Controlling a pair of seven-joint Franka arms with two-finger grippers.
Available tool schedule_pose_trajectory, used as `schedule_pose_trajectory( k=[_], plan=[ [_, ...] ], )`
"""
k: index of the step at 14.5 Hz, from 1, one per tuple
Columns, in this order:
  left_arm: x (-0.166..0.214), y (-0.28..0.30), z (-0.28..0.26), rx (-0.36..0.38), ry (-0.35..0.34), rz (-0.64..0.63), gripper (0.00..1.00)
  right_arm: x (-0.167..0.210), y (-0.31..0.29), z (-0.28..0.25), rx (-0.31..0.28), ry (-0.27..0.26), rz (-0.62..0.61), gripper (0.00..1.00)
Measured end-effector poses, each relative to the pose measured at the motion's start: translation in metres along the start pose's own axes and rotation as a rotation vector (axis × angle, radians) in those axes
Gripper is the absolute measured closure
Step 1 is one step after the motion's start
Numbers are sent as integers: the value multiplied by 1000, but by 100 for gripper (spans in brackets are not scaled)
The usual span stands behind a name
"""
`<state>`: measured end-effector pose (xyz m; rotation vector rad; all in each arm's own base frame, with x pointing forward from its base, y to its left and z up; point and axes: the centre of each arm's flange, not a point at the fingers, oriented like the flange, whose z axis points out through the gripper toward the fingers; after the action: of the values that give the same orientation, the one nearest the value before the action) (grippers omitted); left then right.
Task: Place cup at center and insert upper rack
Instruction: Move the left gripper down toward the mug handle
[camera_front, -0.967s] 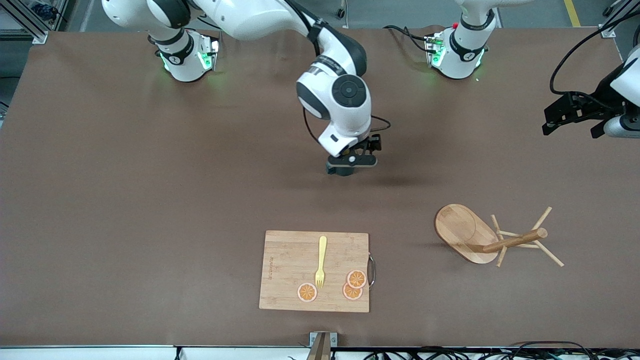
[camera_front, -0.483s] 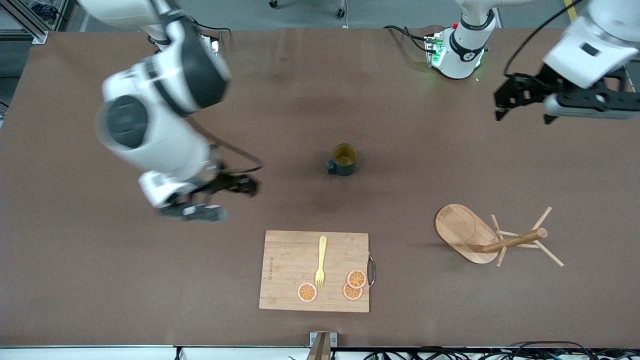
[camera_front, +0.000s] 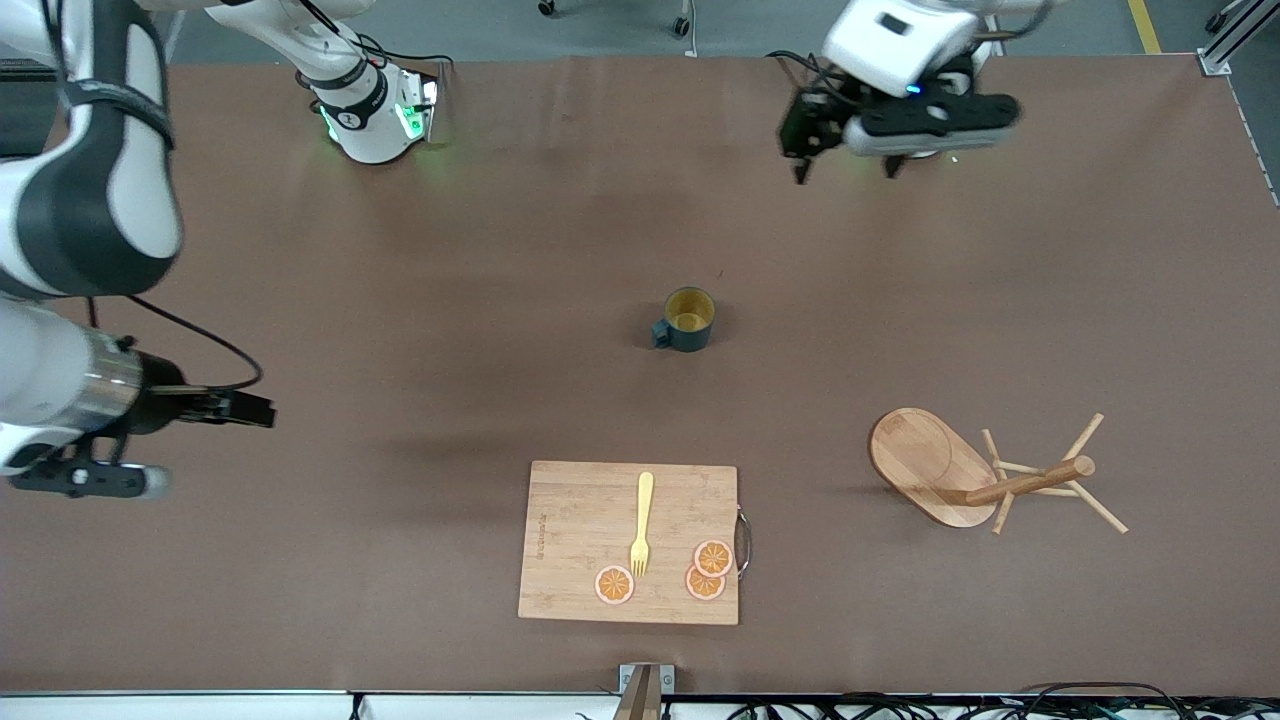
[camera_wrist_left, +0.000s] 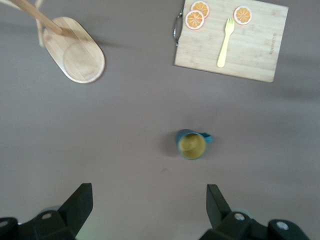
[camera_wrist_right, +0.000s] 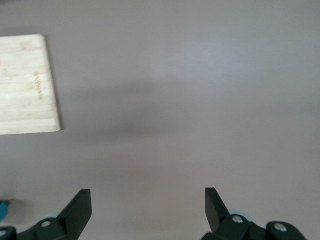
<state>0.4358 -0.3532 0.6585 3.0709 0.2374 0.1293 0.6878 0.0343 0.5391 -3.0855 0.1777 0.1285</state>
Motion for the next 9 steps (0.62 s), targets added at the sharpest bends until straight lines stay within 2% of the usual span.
schedule_pose_trajectory(
  k=[5, 7, 9],
  plan=[
    [-94, 113, 60, 37, 89, -130, 0, -23, 59, -55, 18, 65, 22, 0],
    [-135, 155, 97, 44, 150, -194, 0, -38, 83, -68, 26, 91, 37, 0],
    [-168, 184, 141, 66, 205, -248, 0, -50, 99, -76, 29, 140, 22, 0]
  ],
)
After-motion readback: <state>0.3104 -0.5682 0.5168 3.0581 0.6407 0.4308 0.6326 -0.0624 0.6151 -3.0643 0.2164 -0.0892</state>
